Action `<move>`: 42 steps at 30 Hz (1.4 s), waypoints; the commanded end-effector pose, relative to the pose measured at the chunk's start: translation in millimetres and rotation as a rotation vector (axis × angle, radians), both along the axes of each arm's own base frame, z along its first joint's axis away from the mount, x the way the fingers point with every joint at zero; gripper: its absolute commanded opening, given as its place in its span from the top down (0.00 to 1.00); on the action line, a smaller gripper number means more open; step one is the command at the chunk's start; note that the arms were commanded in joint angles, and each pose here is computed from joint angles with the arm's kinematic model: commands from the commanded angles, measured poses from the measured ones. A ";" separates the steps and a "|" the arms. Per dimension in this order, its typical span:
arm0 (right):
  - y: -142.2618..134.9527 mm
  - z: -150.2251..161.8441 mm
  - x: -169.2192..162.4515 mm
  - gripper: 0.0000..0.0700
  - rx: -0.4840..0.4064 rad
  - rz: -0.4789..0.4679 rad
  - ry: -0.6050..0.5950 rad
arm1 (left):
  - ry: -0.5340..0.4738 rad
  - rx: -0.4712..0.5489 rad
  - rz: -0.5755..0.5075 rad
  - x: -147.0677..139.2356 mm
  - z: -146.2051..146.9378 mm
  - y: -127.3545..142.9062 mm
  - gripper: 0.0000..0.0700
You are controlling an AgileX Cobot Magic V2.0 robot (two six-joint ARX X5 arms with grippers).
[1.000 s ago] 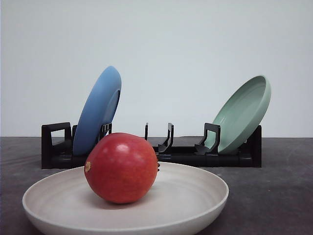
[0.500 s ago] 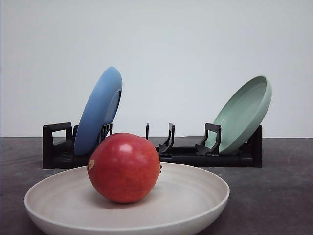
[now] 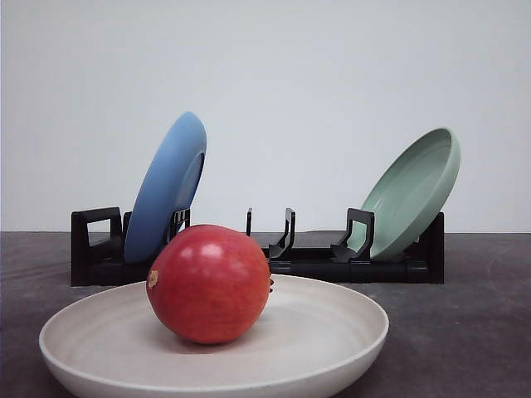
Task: Place pomegranate in white plate
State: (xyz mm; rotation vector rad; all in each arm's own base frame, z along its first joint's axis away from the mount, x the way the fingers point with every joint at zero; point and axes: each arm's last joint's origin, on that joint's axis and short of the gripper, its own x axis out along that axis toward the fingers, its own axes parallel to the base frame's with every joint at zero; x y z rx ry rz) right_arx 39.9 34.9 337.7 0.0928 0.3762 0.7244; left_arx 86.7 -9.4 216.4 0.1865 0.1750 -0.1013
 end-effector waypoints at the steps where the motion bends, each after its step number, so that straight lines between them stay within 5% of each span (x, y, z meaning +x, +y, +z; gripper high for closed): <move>1: -0.1 3.9 -0.7 0.96 0.013 0.004 -0.013 | -0.028 0.016 0.020 2.4 -5.2 2.1 1.00; 19: -0.1 3.9 -0.7 0.96 0.013 0.004 -0.013 | -0.080 -0.062 0.097 10.0 -59.9 7.5 1.00; 32: -0.1 4.0 -0.7 0.96 0.013 0.004 -0.013 | -0.002 -0.180 0.160 9.0 -67.1 8.7 1.00; 42: -0.1 4.0 -0.7 0.96 0.013 0.004 -0.013 | -0.001 -0.180 0.160 9.0 -67.2 8.7 1.00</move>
